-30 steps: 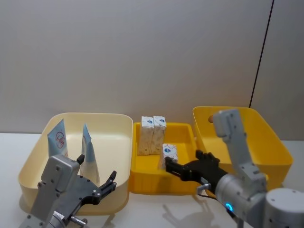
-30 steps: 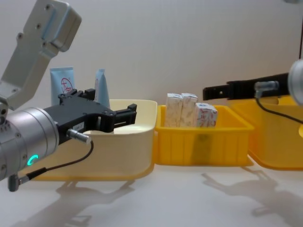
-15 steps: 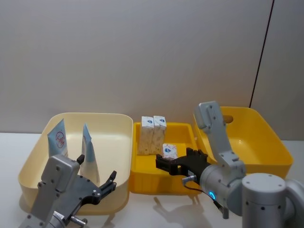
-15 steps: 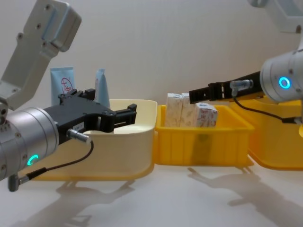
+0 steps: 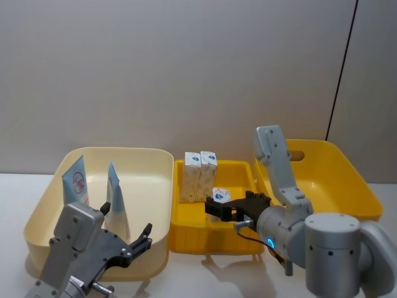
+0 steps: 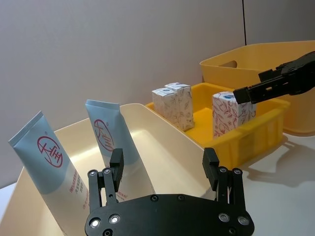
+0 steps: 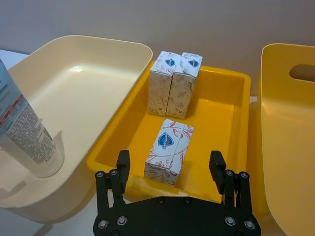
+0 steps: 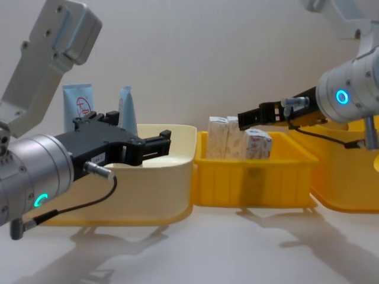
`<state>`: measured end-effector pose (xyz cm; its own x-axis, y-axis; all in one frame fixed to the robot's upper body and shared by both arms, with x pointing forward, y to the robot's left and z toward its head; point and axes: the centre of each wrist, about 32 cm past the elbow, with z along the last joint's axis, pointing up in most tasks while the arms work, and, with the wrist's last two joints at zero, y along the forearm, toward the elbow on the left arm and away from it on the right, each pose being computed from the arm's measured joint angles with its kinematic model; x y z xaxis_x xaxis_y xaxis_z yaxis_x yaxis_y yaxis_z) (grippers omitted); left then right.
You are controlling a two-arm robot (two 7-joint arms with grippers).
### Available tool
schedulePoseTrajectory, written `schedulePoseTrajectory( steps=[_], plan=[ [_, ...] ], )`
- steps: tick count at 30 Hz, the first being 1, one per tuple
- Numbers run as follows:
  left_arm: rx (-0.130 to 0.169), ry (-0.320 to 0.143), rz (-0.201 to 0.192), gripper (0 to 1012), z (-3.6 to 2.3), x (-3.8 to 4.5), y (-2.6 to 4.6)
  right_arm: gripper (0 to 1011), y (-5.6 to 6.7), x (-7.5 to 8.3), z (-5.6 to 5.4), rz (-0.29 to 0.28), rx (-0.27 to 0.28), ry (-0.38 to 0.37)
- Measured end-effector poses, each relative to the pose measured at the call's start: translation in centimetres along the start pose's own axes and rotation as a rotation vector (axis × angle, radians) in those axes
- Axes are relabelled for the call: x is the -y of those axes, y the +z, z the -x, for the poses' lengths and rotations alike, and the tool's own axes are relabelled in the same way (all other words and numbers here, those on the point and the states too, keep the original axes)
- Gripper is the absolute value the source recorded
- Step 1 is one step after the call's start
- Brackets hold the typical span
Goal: Bimanual collaborative sorting of washing and personal care products
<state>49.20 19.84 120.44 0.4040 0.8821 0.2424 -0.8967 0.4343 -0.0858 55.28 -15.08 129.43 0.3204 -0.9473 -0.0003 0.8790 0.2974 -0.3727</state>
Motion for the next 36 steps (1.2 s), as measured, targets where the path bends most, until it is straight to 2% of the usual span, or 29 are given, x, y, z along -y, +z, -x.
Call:
schedulePoseTrajectory(
  steps=[16, 36],
  plan=[
    [0.0, 0.0, 0.0, 1000, 0.0, 0.0, 0.0, 1001, 0.6, -1.8, -0.1, 0.061, -0.052, -0.012],
    [0.0, 0.0, 0.0, 1000, 0.0, 0.0, 0.0, 1001, 0.7, -3.5, -0.2, 0.092, -0.064, -0.016]
  ],
)
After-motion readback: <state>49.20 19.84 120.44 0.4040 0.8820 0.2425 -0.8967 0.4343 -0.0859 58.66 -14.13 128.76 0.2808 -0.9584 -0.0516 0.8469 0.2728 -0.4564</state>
